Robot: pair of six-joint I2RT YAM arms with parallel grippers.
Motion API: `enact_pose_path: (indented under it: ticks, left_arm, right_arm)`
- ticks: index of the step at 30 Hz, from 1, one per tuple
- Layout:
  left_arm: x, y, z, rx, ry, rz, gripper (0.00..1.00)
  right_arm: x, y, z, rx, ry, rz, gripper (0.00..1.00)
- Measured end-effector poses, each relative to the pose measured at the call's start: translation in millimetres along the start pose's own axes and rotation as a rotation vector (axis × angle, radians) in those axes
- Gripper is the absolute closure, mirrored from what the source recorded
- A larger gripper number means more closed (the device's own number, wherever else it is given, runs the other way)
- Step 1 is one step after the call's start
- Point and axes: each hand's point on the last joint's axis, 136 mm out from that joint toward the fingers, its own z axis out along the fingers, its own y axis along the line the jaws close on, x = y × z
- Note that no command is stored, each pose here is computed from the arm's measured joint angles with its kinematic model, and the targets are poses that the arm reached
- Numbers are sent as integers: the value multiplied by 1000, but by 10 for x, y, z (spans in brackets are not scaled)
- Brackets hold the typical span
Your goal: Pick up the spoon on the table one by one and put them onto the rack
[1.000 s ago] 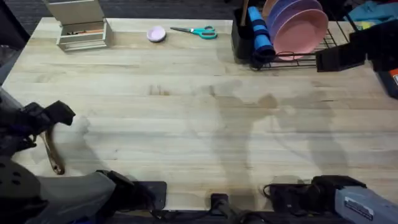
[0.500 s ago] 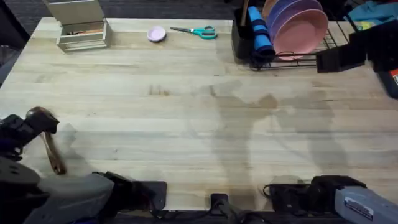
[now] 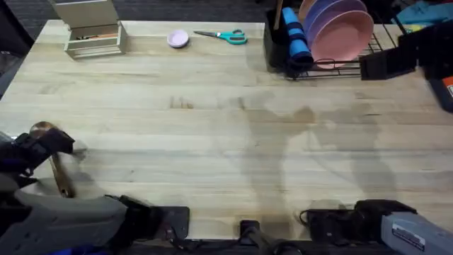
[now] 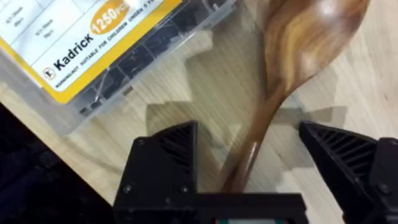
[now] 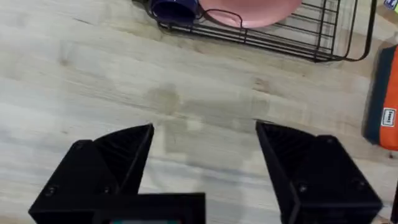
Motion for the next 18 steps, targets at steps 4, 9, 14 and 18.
enact_pose_path:
  ticks: [4,9,14,18]
  left_arm:
    - [-2,-11,11,7,0,0,30]
    - [0,-26,19,16,2,-1,205]
    - [-7,-24,19,15,-1,3,475]
    - [-8,-24,19,15,-2,5,743]
  right_arm:
    - [0,0,0,0,0,0,6]
    - [0,0,0,0,0,0,5]
    - [0,0,1,0,0,0,6]
    - [0,0,0,0,0,0,6]
